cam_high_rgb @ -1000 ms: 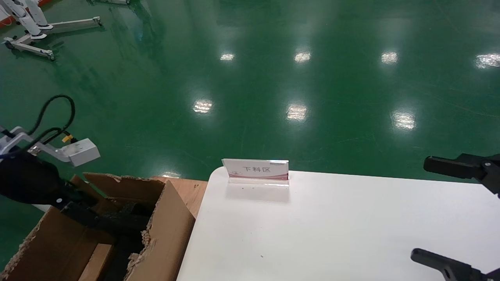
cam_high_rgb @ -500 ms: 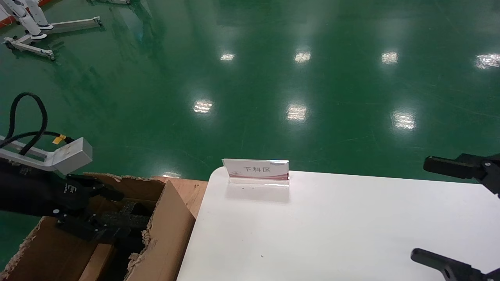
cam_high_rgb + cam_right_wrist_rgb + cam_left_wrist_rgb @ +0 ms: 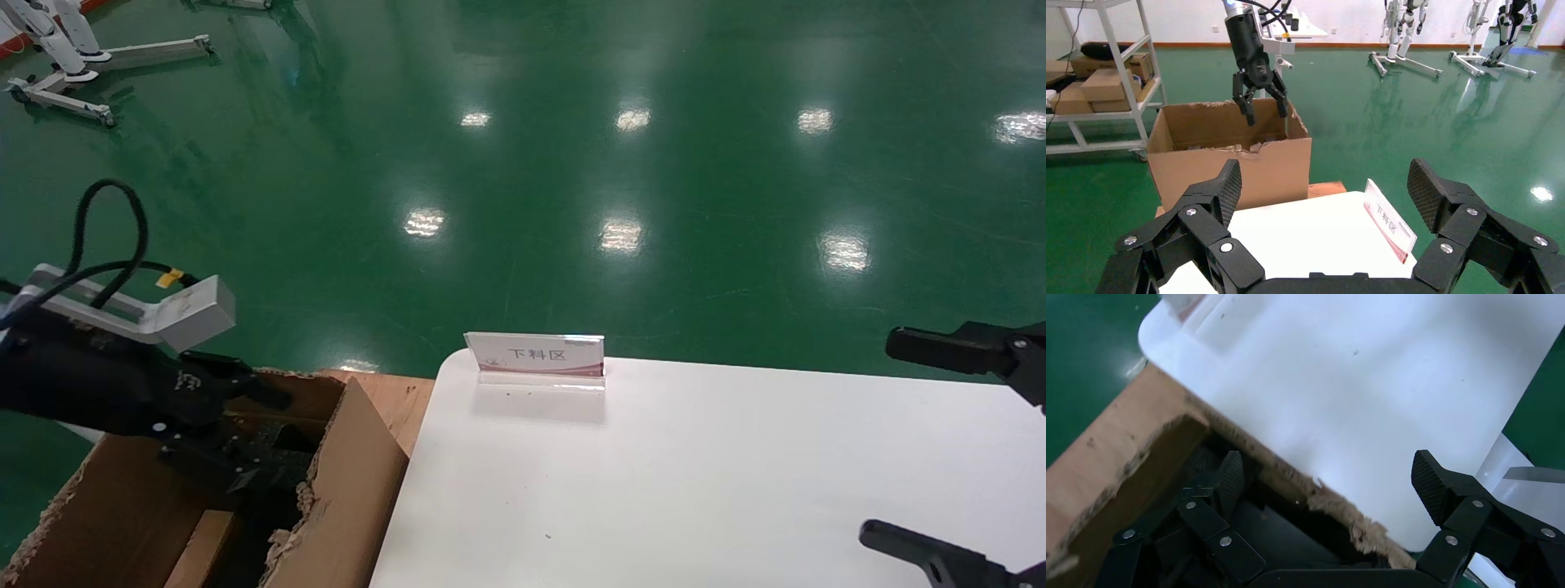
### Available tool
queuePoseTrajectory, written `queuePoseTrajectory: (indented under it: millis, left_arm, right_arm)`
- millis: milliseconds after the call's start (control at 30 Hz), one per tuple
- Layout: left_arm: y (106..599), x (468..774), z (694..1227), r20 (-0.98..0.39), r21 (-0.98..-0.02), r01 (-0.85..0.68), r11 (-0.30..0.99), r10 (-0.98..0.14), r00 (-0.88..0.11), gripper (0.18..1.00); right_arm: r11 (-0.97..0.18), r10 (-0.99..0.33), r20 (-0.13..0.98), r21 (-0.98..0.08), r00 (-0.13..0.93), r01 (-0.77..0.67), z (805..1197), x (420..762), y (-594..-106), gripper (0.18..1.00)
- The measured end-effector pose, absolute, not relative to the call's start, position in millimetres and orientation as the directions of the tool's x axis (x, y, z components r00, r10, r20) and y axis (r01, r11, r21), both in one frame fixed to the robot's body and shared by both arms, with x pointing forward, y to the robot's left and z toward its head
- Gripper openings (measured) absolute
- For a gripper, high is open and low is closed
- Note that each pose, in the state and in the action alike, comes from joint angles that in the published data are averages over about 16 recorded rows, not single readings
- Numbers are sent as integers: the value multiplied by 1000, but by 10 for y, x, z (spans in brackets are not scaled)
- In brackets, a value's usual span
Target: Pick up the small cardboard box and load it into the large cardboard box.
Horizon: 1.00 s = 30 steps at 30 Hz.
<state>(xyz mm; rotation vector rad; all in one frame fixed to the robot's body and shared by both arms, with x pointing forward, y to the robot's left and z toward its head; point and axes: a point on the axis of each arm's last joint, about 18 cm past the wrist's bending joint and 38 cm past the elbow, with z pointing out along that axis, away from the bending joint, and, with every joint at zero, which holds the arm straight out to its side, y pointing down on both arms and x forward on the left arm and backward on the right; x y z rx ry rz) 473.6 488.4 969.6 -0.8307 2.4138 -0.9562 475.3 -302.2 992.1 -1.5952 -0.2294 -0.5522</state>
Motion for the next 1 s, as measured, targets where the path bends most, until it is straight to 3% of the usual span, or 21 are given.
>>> queuePoseTrajectory:
  millis: [1000]
  left_arm:
    - [4153, 5015, 9806, -211, -774, -141, 617, -462, -862, 995]
  right_arm:
    - [-112, -179, 477, -879, 860, 464, 9921, 4753, -3022, 995]
